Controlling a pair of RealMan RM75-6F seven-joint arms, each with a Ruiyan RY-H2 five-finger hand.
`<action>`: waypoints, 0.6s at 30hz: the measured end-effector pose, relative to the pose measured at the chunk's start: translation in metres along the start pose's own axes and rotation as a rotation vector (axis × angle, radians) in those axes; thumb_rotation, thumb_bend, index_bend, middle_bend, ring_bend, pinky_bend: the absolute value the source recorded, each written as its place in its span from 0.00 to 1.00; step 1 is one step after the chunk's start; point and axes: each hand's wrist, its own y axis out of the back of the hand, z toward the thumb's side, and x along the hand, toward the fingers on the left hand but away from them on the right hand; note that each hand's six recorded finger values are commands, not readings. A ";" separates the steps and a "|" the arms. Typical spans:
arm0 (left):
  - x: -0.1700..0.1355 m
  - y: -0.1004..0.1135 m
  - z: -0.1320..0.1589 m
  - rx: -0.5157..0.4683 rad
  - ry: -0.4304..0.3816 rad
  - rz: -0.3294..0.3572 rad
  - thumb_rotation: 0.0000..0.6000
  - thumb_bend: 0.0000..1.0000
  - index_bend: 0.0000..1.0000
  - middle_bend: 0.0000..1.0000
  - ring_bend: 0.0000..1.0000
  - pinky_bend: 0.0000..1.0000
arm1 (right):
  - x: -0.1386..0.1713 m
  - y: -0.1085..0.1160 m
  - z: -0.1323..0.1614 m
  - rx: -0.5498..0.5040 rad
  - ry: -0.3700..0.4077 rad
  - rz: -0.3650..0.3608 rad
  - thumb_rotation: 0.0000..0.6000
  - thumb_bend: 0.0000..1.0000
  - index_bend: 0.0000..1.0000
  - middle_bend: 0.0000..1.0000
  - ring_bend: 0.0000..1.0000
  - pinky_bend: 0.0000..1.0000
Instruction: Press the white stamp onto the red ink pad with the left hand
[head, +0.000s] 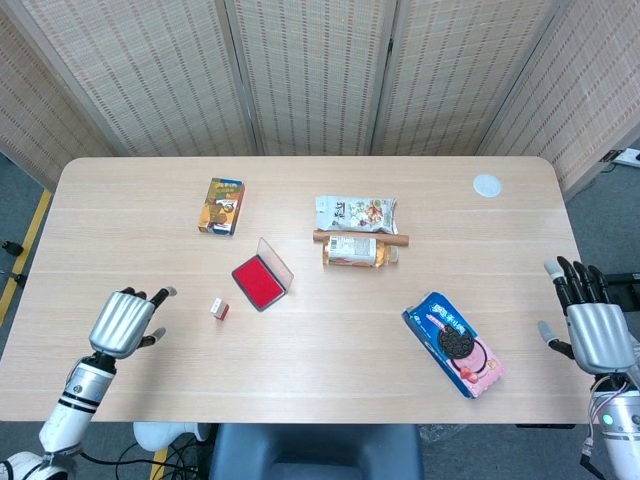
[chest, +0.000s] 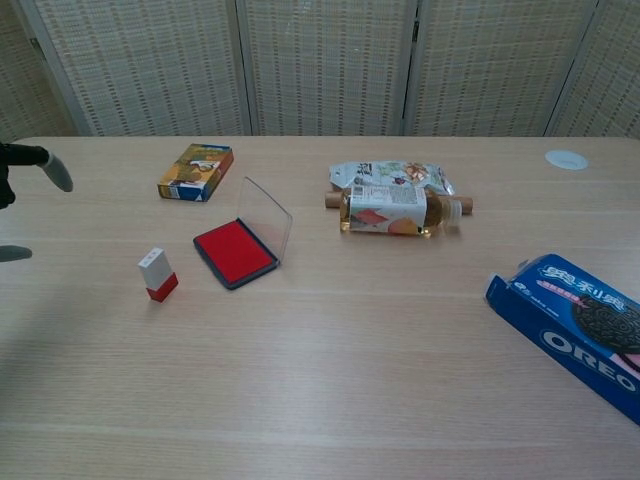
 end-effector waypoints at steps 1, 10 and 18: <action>0.002 -0.004 0.001 -0.010 -0.001 -0.016 1.00 0.20 0.39 1.00 0.74 0.68 | 0.000 0.000 0.000 -0.001 -0.002 0.001 1.00 0.30 0.00 0.00 0.00 0.00; 0.016 -0.022 0.015 -0.024 -0.048 -0.117 1.00 0.20 0.35 1.00 0.74 0.72 | -0.001 0.002 -0.002 -0.014 -0.005 0.001 1.00 0.30 0.00 0.00 0.00 0.00; 0.033 -0.025 0.034 -0.021 -0.121 -0.183 1.00 0.20 0.37 1.00 0.74 0.72 | -0.001 0.004 -0.005 -0.022 -0.008 0.000 1.00 0.30 0.00 0.00 0.00 0.00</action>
